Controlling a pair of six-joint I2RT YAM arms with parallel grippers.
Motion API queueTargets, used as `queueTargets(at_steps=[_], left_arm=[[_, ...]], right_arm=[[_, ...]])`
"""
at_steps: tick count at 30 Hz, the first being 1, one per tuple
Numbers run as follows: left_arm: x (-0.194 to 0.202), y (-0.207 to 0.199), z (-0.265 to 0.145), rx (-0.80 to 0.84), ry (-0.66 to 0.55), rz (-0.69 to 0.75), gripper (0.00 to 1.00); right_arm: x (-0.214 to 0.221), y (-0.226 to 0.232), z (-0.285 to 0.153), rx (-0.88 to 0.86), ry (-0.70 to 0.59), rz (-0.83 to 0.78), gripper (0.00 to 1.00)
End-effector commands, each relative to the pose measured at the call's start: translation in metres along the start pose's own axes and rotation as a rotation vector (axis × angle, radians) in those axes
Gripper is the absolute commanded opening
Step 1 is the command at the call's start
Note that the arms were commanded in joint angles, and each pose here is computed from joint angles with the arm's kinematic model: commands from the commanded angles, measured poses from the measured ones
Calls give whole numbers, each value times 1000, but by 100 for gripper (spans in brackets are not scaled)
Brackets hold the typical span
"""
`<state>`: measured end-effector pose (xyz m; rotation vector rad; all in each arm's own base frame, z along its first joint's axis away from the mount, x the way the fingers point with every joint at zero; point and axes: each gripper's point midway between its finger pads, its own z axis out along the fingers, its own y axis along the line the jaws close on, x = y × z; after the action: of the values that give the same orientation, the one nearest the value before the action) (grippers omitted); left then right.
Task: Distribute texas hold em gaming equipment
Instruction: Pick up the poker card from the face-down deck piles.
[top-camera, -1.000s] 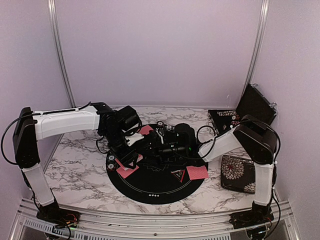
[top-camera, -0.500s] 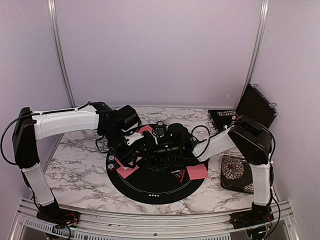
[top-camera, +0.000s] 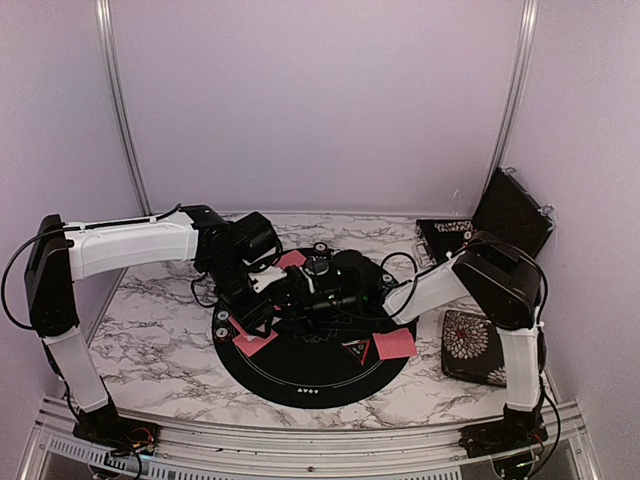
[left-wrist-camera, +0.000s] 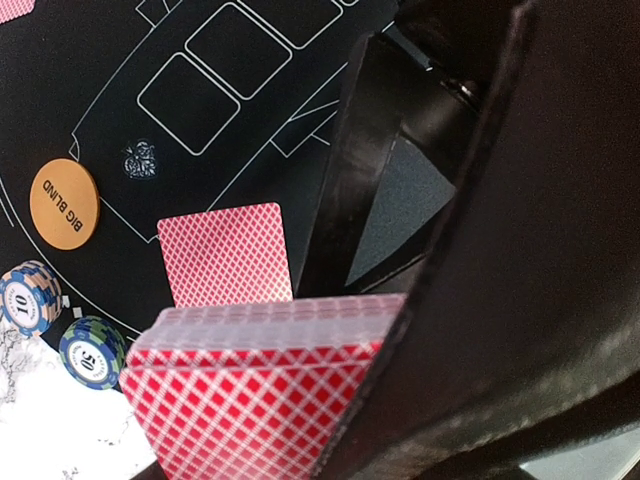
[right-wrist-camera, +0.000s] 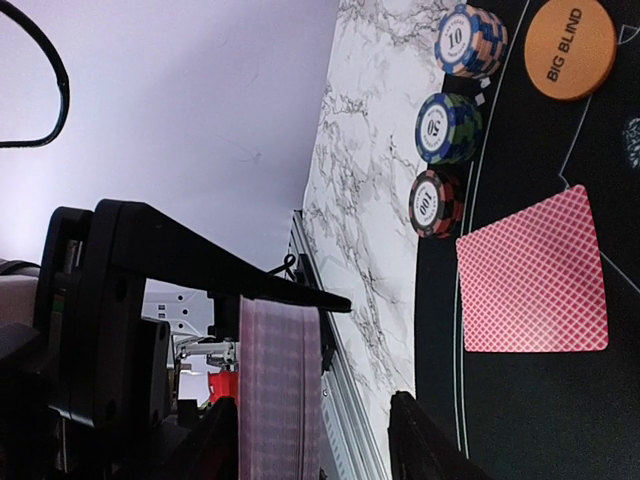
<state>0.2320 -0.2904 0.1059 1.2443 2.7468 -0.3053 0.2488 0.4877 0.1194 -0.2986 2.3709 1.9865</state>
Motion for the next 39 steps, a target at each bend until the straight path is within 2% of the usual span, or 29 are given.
queueTargets(at_steps=[1, 19, 39], left_arm=[[0, -6, -15, 13, -38, 21, 55], [1, -5, -13, 13, -33, 19, 55], [2, -5, -11, 17, -28, 18, 55]], right_arm=[[-5, -9, -7, 46, -37, -1, 48], [-12, -4, -21, 46, -67, -9, 48], [-15, 27, -32, -2, -88, -50, 48]])
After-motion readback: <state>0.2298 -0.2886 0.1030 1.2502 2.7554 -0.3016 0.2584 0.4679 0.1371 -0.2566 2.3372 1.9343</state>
